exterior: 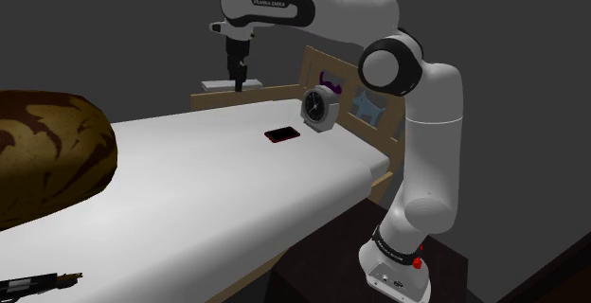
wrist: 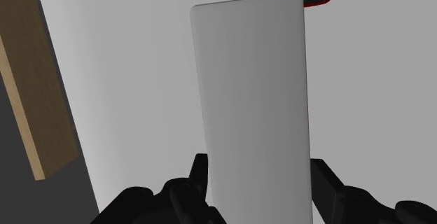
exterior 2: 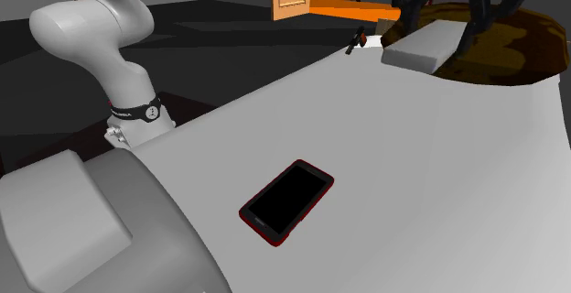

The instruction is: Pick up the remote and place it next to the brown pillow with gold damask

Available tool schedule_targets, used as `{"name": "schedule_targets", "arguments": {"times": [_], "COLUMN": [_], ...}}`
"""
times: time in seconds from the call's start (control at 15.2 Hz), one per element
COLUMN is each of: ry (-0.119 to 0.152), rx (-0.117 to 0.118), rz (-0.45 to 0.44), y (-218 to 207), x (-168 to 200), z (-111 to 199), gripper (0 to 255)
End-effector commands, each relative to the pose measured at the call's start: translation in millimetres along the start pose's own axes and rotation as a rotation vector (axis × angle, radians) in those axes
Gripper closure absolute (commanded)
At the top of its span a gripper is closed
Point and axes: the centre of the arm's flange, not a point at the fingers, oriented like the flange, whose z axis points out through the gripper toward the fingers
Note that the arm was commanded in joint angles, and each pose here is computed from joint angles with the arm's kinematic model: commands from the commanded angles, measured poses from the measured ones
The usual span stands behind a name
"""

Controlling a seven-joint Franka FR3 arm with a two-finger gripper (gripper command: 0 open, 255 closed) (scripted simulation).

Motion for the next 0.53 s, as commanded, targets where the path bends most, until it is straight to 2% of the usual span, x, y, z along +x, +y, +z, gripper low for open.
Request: {"name": "schedule_targets", "arguments": {"times": [0.0, 0.46], "ry": [0.0, 0.0], "rx": [0.0, 0.0], "rz": [0.0, 0.0], "y": [1, 1], "x": [0, 0], "z": [-12, -48], "gripper": [255, 255]}}
